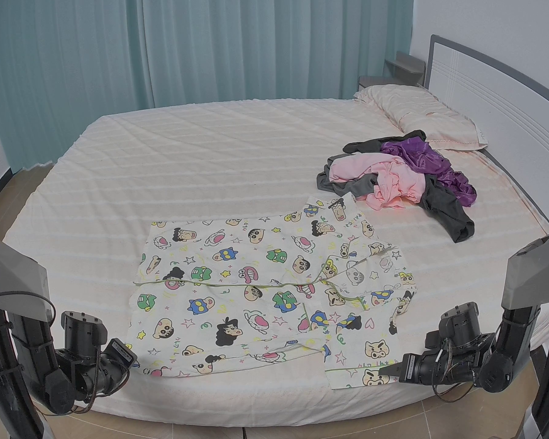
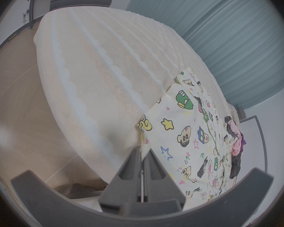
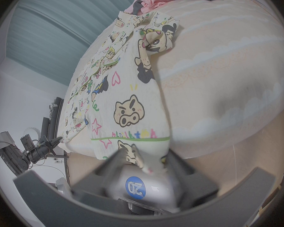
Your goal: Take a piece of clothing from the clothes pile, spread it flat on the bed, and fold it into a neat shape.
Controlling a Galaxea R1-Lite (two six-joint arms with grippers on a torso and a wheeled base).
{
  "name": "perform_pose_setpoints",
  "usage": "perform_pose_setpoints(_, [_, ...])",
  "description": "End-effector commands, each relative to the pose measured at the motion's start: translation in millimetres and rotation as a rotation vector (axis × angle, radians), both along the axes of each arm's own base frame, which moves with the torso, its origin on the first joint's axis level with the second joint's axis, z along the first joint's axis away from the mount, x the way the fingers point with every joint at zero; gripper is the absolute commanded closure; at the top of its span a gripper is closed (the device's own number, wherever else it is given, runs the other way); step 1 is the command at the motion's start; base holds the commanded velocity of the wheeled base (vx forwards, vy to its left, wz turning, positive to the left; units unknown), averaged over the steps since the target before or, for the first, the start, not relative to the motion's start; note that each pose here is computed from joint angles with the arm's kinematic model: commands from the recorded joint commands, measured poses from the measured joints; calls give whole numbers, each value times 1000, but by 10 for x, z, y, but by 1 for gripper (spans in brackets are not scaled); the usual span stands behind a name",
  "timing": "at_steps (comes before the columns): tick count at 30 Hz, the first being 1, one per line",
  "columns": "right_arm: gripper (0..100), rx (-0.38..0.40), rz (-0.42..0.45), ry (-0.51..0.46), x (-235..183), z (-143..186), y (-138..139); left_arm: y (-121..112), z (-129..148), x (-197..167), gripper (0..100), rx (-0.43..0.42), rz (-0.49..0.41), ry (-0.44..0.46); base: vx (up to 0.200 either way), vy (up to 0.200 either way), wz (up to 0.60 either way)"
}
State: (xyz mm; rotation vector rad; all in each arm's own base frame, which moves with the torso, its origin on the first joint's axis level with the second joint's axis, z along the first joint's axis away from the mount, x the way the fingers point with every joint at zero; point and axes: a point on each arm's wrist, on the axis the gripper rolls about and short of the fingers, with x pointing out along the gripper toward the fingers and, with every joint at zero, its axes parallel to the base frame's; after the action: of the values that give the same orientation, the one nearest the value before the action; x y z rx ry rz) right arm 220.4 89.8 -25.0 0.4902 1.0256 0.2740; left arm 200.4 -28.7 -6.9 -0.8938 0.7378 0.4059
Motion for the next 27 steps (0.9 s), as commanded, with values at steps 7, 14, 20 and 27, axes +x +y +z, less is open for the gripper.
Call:
perform_pose_setpoints(7, [100, -5, -9, 7, -80, 46, -45, 7, -15, -45, 100, 5, -1, 20, 0, 0, 0])
perform_pose_setpoints(14, [100, -1, -23, -10, -270, 213, -148, 5, 81, -45, 100, 10, -8, -28, 0, 0, 0])
perform_pose_setpoints(20, [100, 8, -26, -33, -450, 355, -218, -31, 249, -111, 100, 43, -68, -70, 0, 0, 0])
perform_pose_setpoints(27, [100, 21, -46, -77, -529, 518, -285, -23, 235, -282, 100, 190, -219, 69, 0, 0, 0])
